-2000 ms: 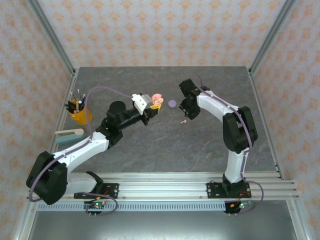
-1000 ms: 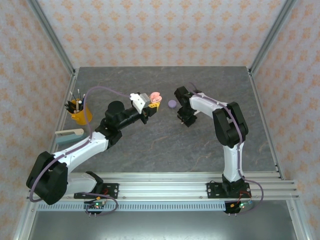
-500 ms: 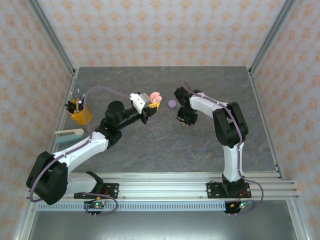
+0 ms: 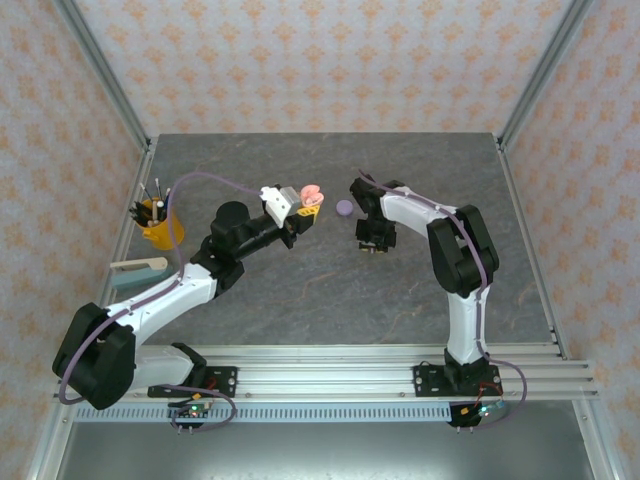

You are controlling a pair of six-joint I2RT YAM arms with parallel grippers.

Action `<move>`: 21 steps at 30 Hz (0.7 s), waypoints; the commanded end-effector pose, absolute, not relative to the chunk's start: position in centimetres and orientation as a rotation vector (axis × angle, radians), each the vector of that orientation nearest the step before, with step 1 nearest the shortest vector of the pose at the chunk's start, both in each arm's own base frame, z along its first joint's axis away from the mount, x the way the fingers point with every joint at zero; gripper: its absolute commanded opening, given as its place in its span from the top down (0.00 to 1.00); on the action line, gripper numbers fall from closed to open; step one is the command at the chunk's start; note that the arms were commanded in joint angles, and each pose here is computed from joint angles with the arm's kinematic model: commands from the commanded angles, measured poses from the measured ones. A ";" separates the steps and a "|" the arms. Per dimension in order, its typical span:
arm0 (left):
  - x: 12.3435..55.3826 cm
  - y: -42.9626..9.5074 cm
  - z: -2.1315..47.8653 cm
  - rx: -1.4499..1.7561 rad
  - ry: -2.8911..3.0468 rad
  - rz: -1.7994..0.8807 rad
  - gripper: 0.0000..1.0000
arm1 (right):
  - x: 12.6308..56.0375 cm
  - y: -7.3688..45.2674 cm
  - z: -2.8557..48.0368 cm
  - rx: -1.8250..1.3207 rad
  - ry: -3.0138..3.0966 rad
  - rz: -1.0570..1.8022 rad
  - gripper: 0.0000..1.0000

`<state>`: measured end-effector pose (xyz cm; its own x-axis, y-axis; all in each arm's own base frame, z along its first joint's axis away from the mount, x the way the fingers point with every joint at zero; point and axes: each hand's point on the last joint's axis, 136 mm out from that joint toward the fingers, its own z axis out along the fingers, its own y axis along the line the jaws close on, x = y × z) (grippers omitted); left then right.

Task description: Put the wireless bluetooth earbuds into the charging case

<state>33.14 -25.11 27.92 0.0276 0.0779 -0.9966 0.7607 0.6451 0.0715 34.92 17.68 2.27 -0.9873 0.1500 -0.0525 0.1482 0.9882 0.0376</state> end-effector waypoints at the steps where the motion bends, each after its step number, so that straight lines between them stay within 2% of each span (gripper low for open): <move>1: 33.7 -24.9 30.0 0.729 1.427 -0.599 1.00 | 35.4 17.1 3.9 0.223 3.043 0.032 0.71; 10: 33.8 -25.1 29.9 0.732 1.432 -0.606 1.00 | 37.3 16.8 4.5 0.257 3.018 0.033 0.71; 21: 34.0 -25.2 30.0 0.732 1.429 -0.603 1.00 | 36.5 17.2 3.7 0.273 3.054 0.072 0.68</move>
<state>33.44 -25.28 28.28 0.0289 0.0771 -0.9966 0.7609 0.6449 0.0720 37.42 17.69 4.28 -0.9777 0.1812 -0.1058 0.1731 0.9816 0.0811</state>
